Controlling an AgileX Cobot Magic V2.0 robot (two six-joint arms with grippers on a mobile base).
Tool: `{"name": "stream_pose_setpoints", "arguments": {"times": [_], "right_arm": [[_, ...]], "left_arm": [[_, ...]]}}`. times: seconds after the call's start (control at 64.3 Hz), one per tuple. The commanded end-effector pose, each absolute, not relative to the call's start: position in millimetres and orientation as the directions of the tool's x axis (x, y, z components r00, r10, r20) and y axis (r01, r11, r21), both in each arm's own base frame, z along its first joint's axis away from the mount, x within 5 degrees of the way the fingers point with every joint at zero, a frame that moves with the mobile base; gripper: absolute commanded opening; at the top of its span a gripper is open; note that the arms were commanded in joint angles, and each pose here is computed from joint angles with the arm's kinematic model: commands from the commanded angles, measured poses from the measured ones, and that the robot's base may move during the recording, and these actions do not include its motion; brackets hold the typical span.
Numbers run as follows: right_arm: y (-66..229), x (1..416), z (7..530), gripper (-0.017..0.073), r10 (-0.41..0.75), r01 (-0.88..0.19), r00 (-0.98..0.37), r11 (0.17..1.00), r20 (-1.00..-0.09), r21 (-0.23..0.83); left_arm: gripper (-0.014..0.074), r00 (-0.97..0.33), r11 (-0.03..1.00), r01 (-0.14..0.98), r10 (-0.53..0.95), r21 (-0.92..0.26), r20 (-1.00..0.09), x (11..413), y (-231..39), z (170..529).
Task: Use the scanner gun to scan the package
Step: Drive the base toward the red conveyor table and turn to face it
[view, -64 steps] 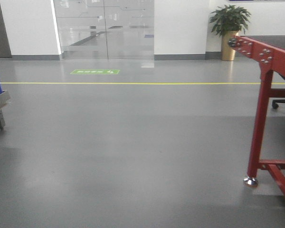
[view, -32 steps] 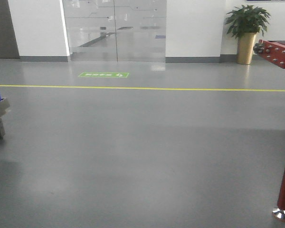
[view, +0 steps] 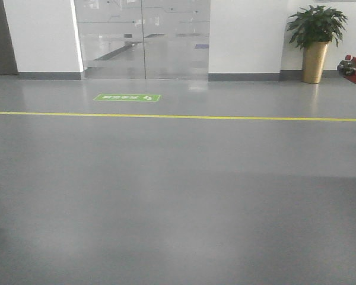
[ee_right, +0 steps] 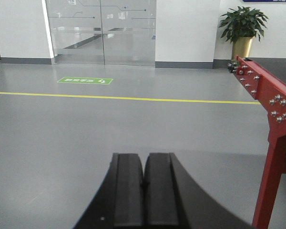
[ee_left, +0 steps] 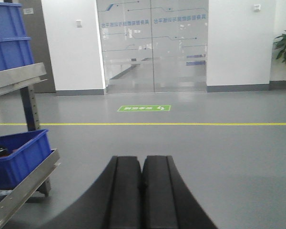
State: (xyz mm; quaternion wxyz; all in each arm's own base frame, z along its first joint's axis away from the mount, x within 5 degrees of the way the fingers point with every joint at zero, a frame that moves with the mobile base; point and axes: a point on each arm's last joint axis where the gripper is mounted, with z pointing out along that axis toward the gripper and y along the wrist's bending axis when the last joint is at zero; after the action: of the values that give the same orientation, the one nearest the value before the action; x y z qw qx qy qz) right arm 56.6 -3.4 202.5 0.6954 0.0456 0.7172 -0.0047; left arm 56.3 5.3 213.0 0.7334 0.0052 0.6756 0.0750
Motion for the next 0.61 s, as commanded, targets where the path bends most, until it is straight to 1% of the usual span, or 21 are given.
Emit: {"name": "stream_pose_setpoints", "arguments": {"times": [0.0,0.156,0.591], "right_arm": [[-3.8,56.4,204.5,-0.0153,0.049,0.076,-0.005,0.996,-0.999,0.048],[-3.8,56.4,204.5,-0.0153,0.049,0.076,-0.005,0.996,-0.999,0.048],[-3.8,56.4,204.5,-0.0153,0.049,0.076,-0.005,0.996,-0.999,0.048]], "left_arm": [[-0.0111,0.105,0.991,-0.082,0.113,0.104,-0.988,55.8,3.9,215.6],[-0.0111,0.108,0.993,-0.057,0.11,0.104,-0.988,55.8,2.5,215.6],[-0.0111,0.108,0.993,-0.057,0.11,0.104,-0.988,55.8,2.5,215.6]]}}
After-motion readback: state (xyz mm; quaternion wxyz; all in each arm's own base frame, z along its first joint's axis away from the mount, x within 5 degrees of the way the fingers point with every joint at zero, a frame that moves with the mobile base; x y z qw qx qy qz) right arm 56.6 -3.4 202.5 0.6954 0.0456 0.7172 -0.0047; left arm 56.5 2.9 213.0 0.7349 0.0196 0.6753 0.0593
